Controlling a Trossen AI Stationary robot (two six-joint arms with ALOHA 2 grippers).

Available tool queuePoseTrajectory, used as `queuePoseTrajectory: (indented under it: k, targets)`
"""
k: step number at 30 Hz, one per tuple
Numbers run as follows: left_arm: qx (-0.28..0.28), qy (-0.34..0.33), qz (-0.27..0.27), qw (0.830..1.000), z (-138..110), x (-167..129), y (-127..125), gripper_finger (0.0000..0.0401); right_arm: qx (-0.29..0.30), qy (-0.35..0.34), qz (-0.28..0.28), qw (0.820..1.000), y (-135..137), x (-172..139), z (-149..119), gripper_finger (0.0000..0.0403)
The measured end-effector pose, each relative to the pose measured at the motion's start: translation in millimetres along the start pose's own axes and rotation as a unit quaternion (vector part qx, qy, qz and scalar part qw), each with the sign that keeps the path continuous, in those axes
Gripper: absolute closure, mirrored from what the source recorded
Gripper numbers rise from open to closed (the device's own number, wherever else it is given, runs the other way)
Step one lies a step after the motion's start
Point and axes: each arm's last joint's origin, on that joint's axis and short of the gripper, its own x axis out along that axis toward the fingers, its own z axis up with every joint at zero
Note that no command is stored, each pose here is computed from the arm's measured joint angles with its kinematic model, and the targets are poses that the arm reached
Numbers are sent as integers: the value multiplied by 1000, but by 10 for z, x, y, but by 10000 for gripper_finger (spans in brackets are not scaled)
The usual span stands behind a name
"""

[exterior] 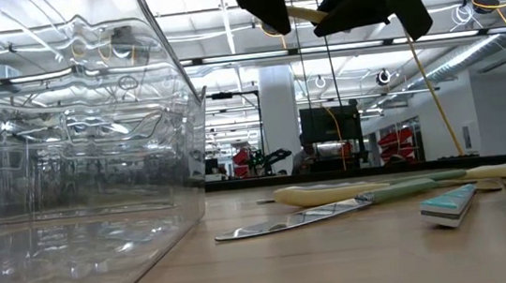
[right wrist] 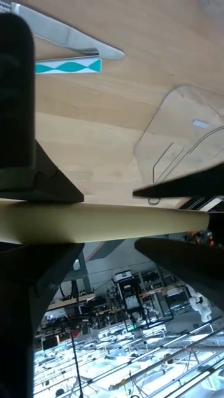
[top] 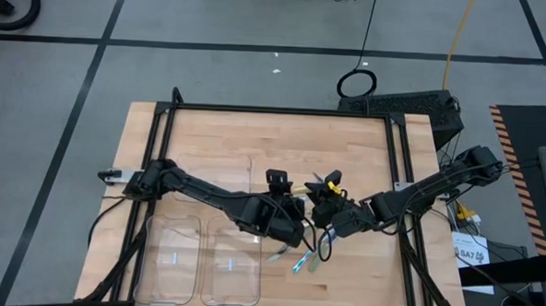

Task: Sort silverware by color (type)
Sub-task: Put the top left yellow table knife into the bottom left transparent bin

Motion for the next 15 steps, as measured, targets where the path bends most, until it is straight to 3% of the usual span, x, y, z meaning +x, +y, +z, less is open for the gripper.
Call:
queuePoseTrajectory:
  k: [8,15]
  targets:
    - [23,1,-14,1000,-5,0,-14,347,1,-12,22,1000,8,-3,7,321]
    - [20,2,-19,1000,-8,-9,-30,351,7,-13,22,1000,11,-3,8,314]
